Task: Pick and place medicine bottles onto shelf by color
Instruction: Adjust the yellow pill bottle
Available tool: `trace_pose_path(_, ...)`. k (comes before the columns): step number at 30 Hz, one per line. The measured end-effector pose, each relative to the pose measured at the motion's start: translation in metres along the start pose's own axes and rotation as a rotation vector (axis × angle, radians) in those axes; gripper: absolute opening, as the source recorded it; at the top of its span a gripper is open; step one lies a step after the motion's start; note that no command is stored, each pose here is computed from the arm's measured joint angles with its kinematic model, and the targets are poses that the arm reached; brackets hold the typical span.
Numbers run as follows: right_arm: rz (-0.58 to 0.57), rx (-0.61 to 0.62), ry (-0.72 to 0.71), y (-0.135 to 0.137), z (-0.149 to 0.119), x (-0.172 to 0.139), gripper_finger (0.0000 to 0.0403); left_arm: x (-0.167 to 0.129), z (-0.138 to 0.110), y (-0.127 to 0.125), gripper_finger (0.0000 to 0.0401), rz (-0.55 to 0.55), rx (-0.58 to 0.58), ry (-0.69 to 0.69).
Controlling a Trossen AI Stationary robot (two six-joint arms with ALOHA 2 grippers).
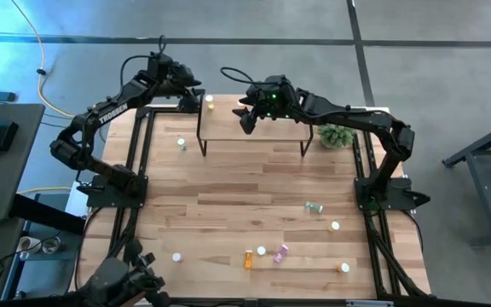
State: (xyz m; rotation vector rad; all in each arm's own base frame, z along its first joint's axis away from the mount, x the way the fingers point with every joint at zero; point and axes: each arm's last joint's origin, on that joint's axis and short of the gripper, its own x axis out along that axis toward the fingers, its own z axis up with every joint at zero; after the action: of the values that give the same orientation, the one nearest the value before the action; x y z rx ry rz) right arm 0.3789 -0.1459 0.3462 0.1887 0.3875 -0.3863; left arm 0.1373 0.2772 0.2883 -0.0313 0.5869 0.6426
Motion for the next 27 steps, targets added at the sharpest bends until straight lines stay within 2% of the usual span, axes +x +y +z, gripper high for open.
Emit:
trace_pose_path(16, -0.006, -0.005, -0.001, 0.004, -0.001, 0.000, 0.0208, 0.002, 0.002, -0.005, 0.0145, 0.005, -0.028, 0.005)
trace_pose_path(23, -0.006, -0.005, 0.000, 0.004, -0.001, 0.000, 0.0208, 0.018, -0.001, -0.014, 0.0145, -0.002, -0.008, 0.052)
trace_pose_path(27, -0.002, -0.007, 0.000, 0.005, -0.001, 0.000, 0.0208, 0.020, -0.002, -0.013, 0.0145, 0.041, -0.005, 0.077)
